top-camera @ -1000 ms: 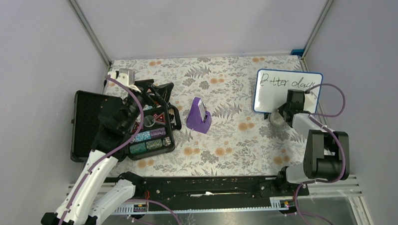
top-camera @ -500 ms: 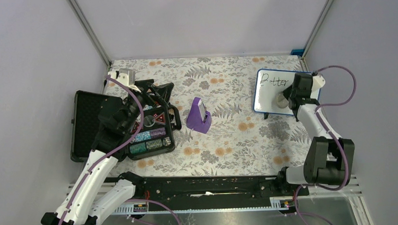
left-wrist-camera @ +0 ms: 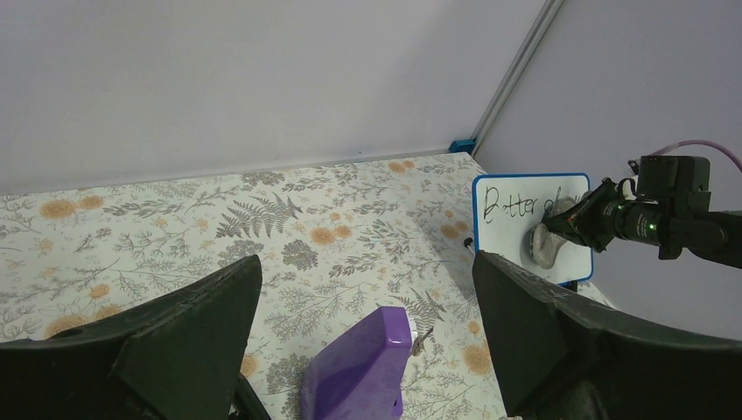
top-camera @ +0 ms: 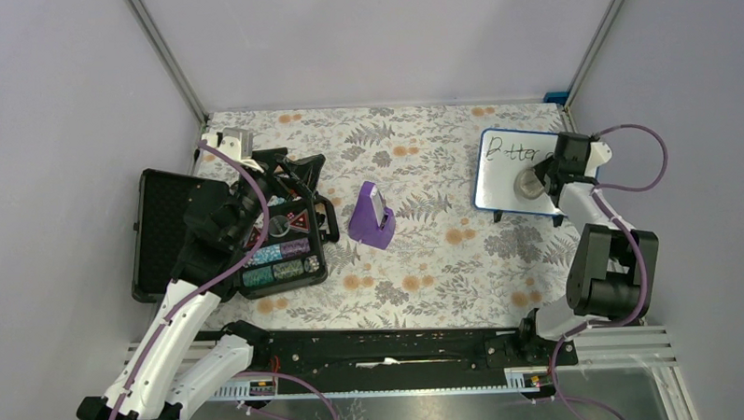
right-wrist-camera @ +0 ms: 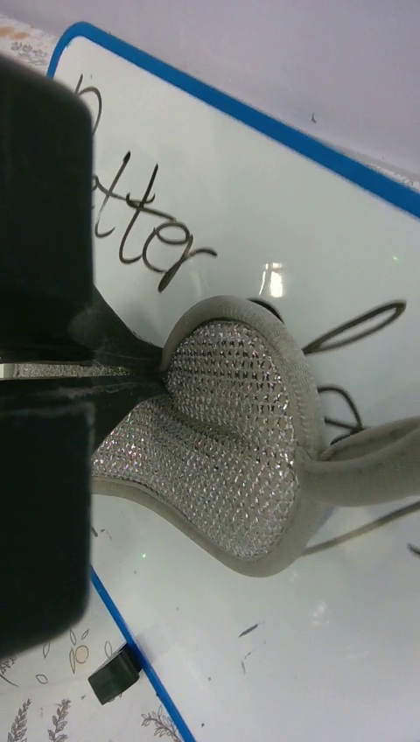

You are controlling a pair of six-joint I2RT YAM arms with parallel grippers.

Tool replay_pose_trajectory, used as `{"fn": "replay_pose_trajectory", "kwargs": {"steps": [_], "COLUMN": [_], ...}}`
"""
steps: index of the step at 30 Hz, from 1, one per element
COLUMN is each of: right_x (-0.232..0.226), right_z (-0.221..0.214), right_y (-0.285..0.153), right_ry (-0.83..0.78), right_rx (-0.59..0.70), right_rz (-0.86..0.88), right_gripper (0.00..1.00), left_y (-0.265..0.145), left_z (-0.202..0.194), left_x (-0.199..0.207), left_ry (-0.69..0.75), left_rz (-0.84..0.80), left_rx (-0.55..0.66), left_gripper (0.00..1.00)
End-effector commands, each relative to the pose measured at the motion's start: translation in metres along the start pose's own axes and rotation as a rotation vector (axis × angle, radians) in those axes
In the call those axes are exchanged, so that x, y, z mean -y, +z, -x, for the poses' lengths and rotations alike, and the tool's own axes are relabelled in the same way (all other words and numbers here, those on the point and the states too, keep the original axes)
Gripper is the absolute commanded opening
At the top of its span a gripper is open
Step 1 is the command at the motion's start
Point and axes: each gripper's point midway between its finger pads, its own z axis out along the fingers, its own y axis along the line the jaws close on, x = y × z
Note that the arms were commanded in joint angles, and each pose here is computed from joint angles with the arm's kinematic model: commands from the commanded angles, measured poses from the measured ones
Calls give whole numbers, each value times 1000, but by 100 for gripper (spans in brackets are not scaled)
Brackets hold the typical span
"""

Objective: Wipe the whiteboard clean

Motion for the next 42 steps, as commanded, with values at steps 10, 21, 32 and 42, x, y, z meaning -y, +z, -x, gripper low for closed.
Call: {"fn": "replay_pose_trajectory", "kwargs": {"steps": [10, 21, 32, 42], "right_x": [82, 5, 5, 81], "right_z": [-62, 28, 15, -74], "right_y": [-20, -41, 0, -2], "right_ry": [4, 25, 37, -12], "right_rx": [-149, 51, -21, -202], "right_rz": [-164, 25, -44, -167], "right_gripper": [0, 0, 0, 0], "left_y": [1, 5, 4, 3], "left_z": [14, 8, 11, 12], "left_x": [3, 1, 1, 5], "left_ry": [15, 14, 17, 11], "left_rz": [-8, -2, -1, -20], "left_rx": [53, 36, 44, 47], "left_gripper": [99, 99, 99, 99]}}
